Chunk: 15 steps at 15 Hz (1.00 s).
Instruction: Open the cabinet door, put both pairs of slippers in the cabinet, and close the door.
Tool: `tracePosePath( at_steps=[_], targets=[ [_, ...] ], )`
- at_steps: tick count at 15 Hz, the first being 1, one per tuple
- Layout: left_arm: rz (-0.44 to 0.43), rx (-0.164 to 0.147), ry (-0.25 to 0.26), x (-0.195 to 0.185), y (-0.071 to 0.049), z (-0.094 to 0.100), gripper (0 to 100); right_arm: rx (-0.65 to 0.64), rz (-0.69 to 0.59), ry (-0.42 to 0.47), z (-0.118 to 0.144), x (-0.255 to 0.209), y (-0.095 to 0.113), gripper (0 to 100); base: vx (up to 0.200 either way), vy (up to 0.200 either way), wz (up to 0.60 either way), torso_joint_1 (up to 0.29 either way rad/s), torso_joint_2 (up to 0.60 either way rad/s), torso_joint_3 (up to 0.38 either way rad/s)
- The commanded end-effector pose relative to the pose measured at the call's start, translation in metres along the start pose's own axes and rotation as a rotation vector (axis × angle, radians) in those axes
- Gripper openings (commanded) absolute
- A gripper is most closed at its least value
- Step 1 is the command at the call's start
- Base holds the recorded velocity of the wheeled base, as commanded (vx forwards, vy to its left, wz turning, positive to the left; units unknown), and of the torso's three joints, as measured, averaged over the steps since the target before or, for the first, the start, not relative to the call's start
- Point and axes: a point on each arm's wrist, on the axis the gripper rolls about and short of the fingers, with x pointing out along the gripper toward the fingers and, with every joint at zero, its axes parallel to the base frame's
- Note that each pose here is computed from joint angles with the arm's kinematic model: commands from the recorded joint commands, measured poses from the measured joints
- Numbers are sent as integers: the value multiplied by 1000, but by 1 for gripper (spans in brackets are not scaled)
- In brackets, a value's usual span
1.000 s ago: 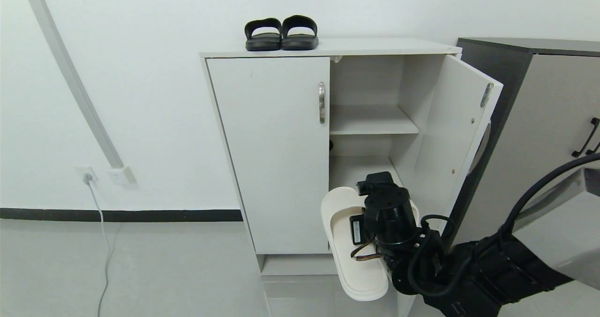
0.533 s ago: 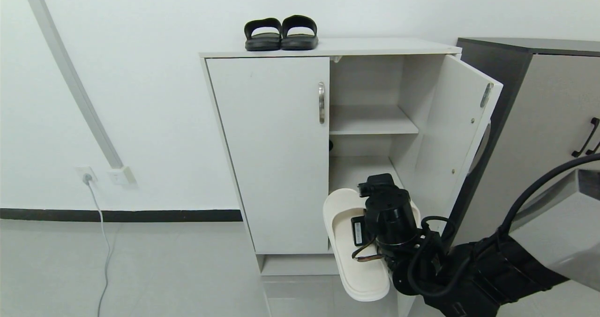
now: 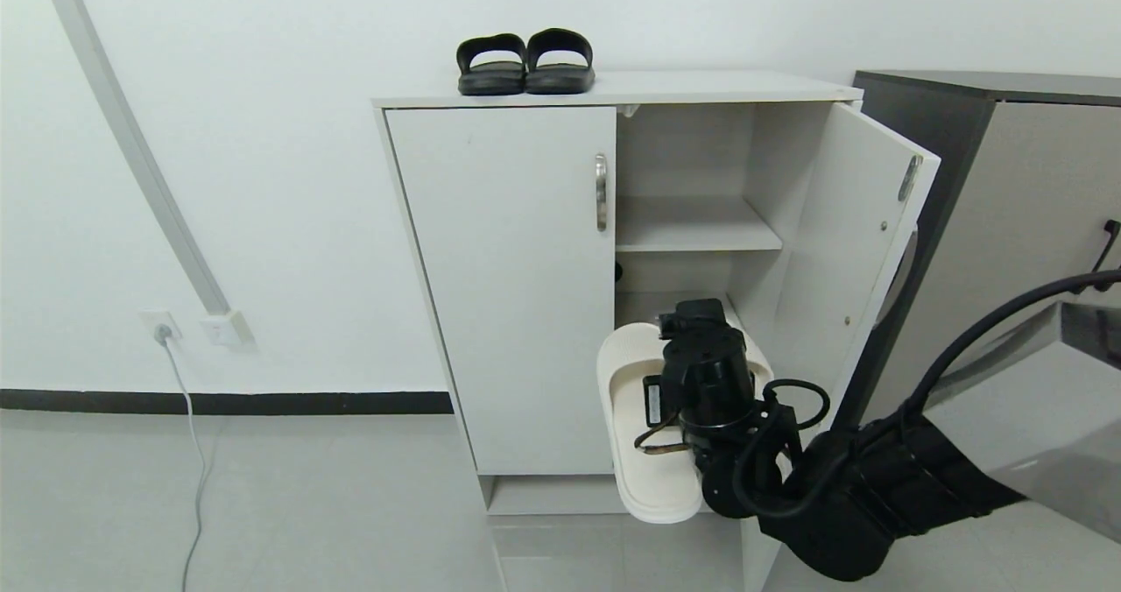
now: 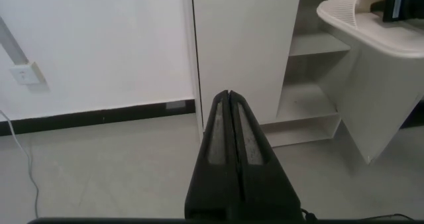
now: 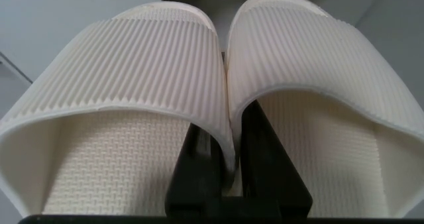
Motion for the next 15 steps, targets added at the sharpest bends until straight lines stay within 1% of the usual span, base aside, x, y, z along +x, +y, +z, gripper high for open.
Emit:
tracePosePath(
  at_steps=[1,2,6,11,15],
  targets=[
    [-1,-1,4,0,0,0,0,22,-9,-17,19,4,7,0,0,0,0,0,0,0],
    [-1,-1,4,0,0,0,0,33,-9,-15,23,5,9,0,0,0,0,0,0,0],
    [-1,-1,4,0,0,0,0,45,-19,-12,26,8,9,0,0,-200,0,4,4,0],
    [-1,-1,4,0,0,0,0,32,-17,-7,21,13,14,0,0,0,0,0,0,0],
    [-1,-3,4,0,0,0,0,17,-21,13,9,20,18,0,0,0,0,0,0,0]
  ],
)
